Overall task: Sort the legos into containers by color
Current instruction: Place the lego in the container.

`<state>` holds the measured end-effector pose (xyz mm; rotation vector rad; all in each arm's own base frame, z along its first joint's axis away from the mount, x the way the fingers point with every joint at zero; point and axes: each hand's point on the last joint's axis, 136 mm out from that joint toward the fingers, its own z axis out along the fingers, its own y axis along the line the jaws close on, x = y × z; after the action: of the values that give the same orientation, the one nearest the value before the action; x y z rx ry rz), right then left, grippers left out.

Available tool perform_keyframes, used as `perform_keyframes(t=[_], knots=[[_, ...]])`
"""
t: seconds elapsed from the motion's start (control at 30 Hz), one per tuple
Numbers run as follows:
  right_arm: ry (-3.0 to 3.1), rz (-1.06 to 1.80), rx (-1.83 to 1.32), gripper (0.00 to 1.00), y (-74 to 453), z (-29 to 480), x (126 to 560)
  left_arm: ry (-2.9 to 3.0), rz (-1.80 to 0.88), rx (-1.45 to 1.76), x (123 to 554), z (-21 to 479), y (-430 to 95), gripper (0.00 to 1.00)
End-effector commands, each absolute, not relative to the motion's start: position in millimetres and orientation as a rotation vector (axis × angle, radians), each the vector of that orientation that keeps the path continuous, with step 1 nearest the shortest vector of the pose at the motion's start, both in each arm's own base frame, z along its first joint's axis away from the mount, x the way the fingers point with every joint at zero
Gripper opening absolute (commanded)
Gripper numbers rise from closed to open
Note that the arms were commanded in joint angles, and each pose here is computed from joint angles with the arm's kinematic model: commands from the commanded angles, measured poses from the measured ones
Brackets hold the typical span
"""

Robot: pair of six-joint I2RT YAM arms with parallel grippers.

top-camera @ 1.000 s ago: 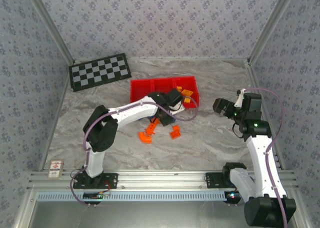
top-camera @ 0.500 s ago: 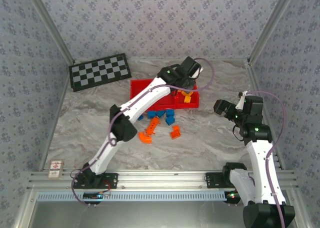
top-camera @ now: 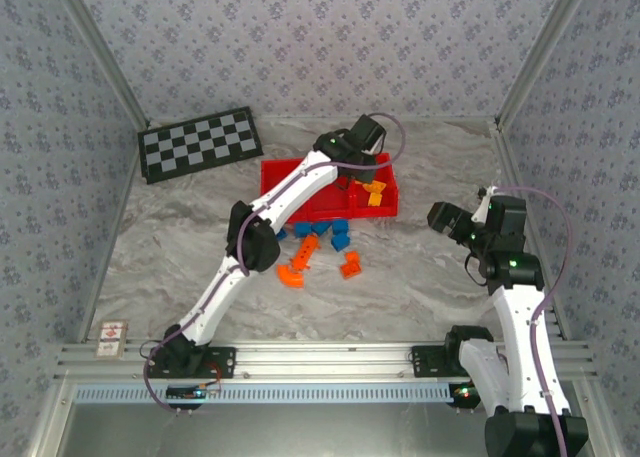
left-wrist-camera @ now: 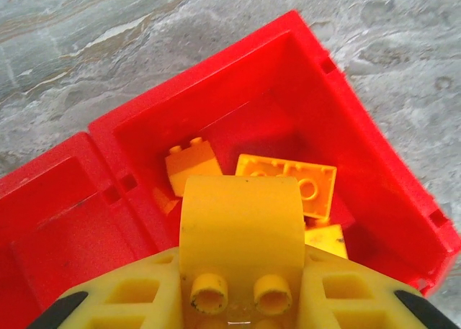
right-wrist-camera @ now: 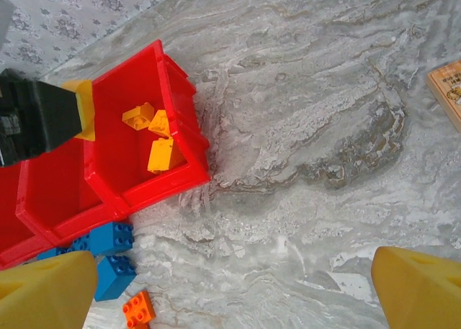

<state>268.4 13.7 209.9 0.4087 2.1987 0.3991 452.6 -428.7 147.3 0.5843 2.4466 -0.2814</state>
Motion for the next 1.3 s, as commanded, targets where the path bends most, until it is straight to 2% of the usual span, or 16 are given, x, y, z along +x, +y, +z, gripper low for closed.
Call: perform_keyframes(t=[0.0,0.1,0.27,0.43,0.53,0.6,0.67,0.93,1.0,1.03,1.27], knots=[[2.19,0.421,0.419,1.0,15,210,267,2.401,-0.415,0.569,446,167,-452,0.11],[2.191,0.421,0.42,1.0,15,209,267,2.39,-0.446,0.557,447,169,-457,0.16],[2.189,0.427,0.425,1.0,15,209,267,2.392,-0.455,0.503,451,167,-457,0.33],[2.183,0.431,0.429,1.0,15,211,267,2.392,-0.488,0.447,455,166,-461,0.4],[2.186,0.444,0.438,1.0,17,210,266,2.38,-0.513,0.434,456,169,-465,0.52],[2.189,0.453,0.444,1.0,18,209,264,2.37,-0.519,0.423,458,172,-465,0.65],[2.194,0.468,0.45,1.0,19,208,262,2.358,-0.53,0.422,458,176,-467,0.71],[2.218,0.574,0.462,1.0,33,202,257,2.309,-0.548,0.488,452,205,-463,0.79],[2.231,0.609,0.456,1.0,38,201,257,2.298,-0.534,0.514,447,215,-457,0.9],[2.242,0.627,0.45,1.0,41,200,256,2.293,-0.52,0.523,445,220,-452,0.99],[2.37,0.673,0.37,1.0,71,185,253,2.188,-0.487,0.505,414,246,-402,1.0]])
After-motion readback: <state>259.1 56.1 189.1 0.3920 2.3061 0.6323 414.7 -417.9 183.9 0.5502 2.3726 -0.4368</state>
